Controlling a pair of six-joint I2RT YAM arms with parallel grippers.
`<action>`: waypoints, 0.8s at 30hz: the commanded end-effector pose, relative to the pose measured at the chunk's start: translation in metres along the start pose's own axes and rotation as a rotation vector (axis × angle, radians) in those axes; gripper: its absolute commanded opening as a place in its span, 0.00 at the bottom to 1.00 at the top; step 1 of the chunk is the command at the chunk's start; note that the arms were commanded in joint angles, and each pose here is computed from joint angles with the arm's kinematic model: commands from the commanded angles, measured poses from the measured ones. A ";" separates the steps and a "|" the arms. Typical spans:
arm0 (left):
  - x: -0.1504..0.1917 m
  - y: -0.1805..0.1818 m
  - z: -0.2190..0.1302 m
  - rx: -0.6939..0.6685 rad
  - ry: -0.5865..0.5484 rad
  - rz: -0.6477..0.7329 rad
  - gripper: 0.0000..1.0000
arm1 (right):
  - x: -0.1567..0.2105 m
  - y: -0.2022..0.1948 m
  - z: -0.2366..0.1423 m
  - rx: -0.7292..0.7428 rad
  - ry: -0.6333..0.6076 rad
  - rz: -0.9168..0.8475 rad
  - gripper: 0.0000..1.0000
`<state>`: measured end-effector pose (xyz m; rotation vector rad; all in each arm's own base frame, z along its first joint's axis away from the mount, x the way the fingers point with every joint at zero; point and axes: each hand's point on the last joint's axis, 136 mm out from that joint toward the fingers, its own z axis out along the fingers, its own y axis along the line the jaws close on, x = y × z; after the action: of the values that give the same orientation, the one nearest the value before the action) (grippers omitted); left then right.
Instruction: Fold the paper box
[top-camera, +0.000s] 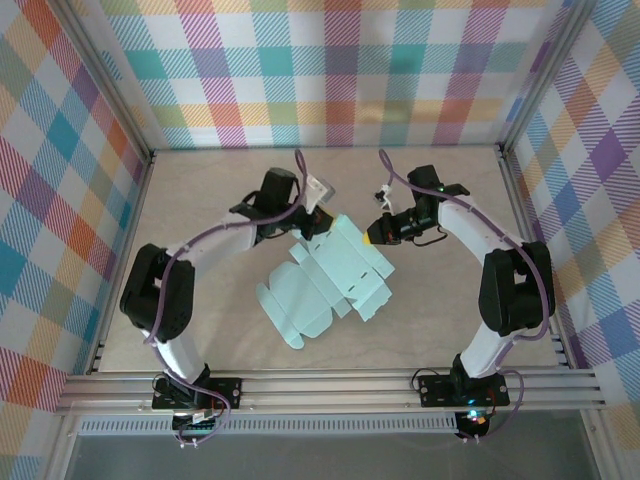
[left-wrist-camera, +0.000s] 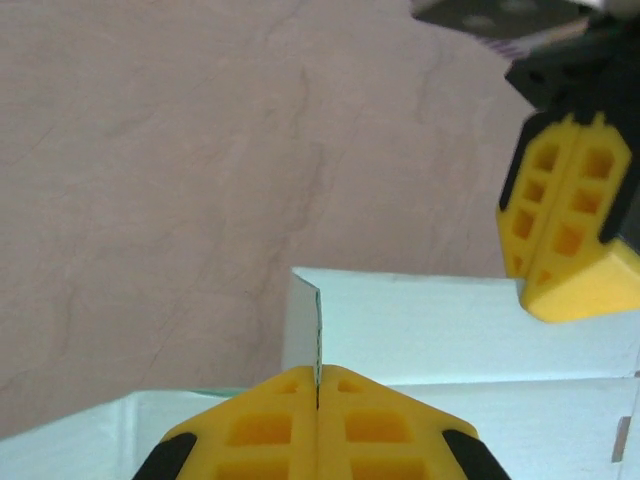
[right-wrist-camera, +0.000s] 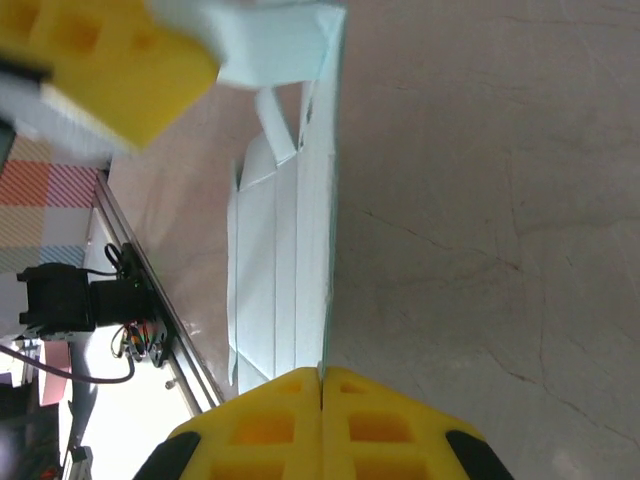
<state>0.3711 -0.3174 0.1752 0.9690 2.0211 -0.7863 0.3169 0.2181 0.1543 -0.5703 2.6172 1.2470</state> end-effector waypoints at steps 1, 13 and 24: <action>-0.017 -0.005 -0.005 -0.215 -0.092 0.114 0.00 | -0.017 0.011 -0.011 -0.007 -0.064 0.026 0.00; -0.019 -0.047 0.038 -0.650 -0.069 0.451 0.00 | -0.023 0.018 -0.011 -0.061 -0.095 0.057 0.00; -0.018 -0.056 0.042 -0.467 -0.078 0.302 0.00 | -0.018 0.016 -0.011 -0.038 -0.086 0.028 0.00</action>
<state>0.3642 -0.3647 0.1456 0.9187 1.8369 0.1194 0.3183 0.2118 0.1541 -0.3524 2.6999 1.2742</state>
